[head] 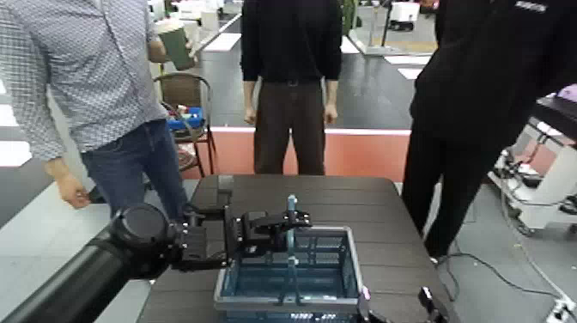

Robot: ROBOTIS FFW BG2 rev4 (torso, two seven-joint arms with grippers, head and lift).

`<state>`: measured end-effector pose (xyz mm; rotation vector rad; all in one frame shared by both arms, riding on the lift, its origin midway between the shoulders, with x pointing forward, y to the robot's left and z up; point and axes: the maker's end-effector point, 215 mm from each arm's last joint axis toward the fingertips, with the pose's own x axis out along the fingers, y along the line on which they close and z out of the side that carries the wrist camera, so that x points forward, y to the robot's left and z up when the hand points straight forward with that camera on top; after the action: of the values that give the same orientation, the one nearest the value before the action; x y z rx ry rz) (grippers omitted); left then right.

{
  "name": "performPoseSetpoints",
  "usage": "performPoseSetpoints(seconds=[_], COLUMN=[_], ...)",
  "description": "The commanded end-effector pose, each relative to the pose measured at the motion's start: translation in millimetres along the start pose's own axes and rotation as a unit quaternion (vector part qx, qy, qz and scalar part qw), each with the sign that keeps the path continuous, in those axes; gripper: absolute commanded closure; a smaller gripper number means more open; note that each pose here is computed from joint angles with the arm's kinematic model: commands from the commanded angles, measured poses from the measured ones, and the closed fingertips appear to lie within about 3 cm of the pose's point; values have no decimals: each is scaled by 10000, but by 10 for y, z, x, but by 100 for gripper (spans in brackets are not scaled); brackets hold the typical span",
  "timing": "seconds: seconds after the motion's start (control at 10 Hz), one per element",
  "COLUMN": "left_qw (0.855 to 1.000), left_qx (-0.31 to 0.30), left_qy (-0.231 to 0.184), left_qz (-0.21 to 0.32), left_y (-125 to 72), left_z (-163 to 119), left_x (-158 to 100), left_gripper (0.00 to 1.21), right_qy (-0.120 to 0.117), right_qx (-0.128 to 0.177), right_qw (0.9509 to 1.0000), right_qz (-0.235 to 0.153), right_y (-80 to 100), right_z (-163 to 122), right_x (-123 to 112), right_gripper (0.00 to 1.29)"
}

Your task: Grasp the handle of the crate.

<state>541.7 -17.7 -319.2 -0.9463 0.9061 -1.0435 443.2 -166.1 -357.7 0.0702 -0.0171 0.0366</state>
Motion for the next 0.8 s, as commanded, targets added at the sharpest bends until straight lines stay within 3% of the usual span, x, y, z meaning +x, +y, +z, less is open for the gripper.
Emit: performPoseSetpoints(seconds=[0.1,0.3,0.4,0.5,0.8], left_qw=[10000,9999,9999,9999,9998], left_qx=[-22,-3,-6,-20,-44], left_qy=[-32,-64,-59,-53,-69], left_qz=[-59,-115,-136,-143,-202], left_y=[3,-13,-14,-6,-9], left_z=[17,40,32,18,9], left_x=[18,15,18,19,9], left_gripper=[78,109,111,120,119], right_qy=[3,6,6,6,8], right_qx=[3,10,10,10,18], right_qw=[10000,10000,10000,10000,10000], right_qz=[7,21,21,21,19], right_y=[9,26,26,26,25], right_z=[-4,-7,-7,-7,-7], right_x=[2,0,0,0,0], right_gripper=[15,15,15,15,15])
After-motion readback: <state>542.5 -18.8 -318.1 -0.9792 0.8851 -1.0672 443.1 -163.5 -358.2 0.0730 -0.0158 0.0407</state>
